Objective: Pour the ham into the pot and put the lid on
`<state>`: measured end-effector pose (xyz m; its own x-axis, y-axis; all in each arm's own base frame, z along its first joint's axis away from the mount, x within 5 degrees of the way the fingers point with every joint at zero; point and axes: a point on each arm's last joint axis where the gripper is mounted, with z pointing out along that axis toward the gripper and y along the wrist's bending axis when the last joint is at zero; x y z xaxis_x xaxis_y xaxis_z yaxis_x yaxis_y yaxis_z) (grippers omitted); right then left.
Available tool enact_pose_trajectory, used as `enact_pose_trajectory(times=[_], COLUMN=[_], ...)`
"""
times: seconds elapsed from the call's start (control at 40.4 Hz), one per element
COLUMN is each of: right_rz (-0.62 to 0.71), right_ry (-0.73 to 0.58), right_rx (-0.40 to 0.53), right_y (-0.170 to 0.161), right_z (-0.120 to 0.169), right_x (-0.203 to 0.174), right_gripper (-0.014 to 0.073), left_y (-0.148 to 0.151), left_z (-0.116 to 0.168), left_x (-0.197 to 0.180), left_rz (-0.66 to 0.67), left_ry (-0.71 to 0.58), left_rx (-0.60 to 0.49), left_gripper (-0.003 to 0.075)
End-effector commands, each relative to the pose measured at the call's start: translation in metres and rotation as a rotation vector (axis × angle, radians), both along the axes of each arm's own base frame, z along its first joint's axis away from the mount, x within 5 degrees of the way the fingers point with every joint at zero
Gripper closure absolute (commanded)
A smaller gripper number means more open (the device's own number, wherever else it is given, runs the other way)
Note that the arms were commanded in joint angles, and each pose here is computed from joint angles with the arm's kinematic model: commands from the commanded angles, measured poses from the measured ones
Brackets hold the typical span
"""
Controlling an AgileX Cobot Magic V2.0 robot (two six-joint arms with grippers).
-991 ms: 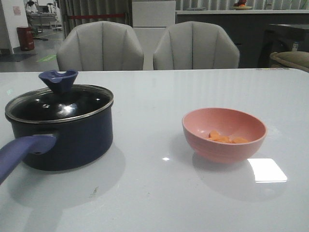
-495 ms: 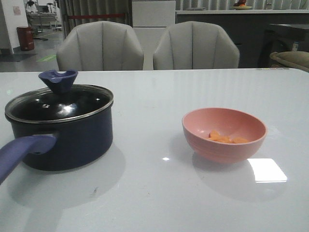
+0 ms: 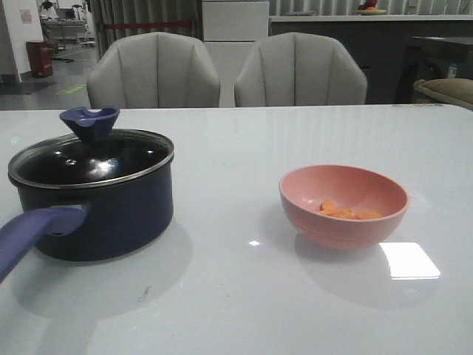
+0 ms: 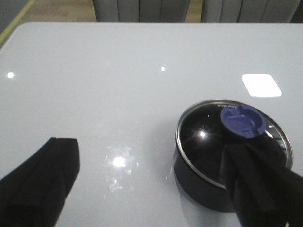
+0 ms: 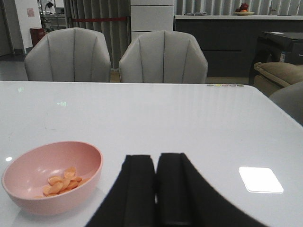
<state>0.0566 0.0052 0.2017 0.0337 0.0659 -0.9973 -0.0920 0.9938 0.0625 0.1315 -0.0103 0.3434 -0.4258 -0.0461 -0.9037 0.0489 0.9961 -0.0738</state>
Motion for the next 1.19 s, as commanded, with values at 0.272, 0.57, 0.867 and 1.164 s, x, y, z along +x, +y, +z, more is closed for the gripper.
enact_pose_trajectory(times=[0.272, 0.57, 0.867, 1.164], right_rz=[-0.010, -0.010, -0.010, -0.010], right_ry=[-0.115, -0.115, -0.115, -0.115], right_rx=[-0.001, -0.001, -0.001, -0.001], right_y=[-0.001, -0.001, -0.001, -0.001], right_z=[0.011, 0.011, 0.011, 0.011], right_x=[-0.003, -0.003, -0.003, -0.003], right_gripper=[0.0448, 0.0448, 0.0448, 0.0448], left_y=[-0.029, -0.080, -0.111, -0.129], left_z=[0.024, 0.013, 0.011, -0.001], left_x=[0.089, 0.145, 0.180, 0.204], left_rz=[-0.095, -0.225, -0.206, -0.150], left_ry=[0.330, 0.477, 0.551, 0.602], left_rx=[-0.080, -0.025, 0.047, 0.045], left_gripper=[0.0152, 0.0171, 0.0166, 0.0166])
